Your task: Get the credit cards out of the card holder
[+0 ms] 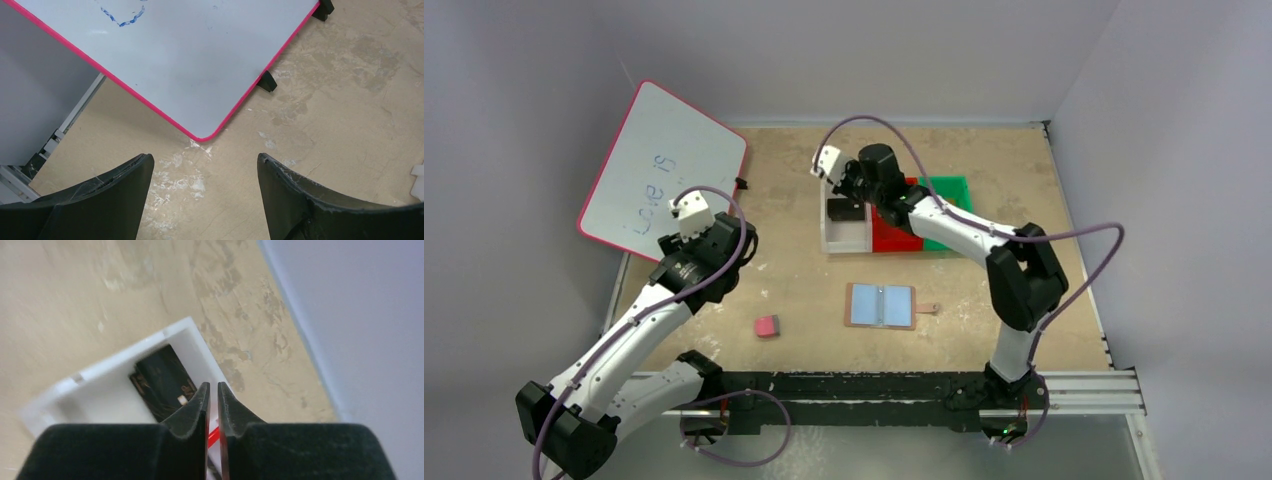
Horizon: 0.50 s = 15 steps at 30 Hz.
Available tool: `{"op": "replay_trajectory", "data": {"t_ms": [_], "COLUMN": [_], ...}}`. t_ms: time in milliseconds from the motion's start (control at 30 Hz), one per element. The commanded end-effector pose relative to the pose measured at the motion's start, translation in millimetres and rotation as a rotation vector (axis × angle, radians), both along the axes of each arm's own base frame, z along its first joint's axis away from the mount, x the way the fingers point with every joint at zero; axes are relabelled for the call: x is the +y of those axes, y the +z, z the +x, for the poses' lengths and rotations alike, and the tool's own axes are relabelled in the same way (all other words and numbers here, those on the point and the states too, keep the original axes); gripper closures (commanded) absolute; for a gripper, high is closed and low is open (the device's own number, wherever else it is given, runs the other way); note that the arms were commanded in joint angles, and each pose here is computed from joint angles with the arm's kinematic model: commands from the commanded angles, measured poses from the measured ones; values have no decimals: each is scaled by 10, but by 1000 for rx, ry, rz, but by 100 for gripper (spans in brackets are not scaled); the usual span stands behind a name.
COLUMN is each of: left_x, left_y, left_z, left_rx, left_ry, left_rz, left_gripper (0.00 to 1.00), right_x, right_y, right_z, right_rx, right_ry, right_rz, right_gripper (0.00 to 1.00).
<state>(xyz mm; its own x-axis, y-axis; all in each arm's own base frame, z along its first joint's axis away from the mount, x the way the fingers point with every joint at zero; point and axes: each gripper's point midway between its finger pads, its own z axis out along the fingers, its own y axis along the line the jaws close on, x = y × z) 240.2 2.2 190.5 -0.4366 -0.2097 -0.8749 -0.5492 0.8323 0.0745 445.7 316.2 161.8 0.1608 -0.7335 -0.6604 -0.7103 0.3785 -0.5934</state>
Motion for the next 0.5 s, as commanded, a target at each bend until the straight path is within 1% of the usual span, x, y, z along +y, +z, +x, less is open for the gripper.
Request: {"op": "replay_trajectory", "data": {"t_ms": [0,67,133,167,233,300,467], "left_x": [33,19,1,1,5,15,15], "left_y": [151,178,221,237,268,303,318], "left_z": [32,28,27,19,4,-12,-25], "left_rx": [-56,-68,-84,-93,-109,-128,-145], "left_ry": [17,6,-10,-14,-18,-19,-26], "left_rz": [-6,-20,-37,-44,-54,-64,-77], "left_gripper": [24,24,24,24,24,24,23], "right_x": [86,162,185,167,188,200,201], "right_y": [501,302,70,-61,-216,-369,-562], "right_z": [-188,-319,-396,-418,-403,-415,-390], "right_rx": [274,462,590,628,662,692,670], "right_ry": [-255,-345,-436,-477,-533,-572,-618], "right_rz": [511,618,662,658,679,672,613], "right_gripper": [88,90,92,93,96,96,96]}}
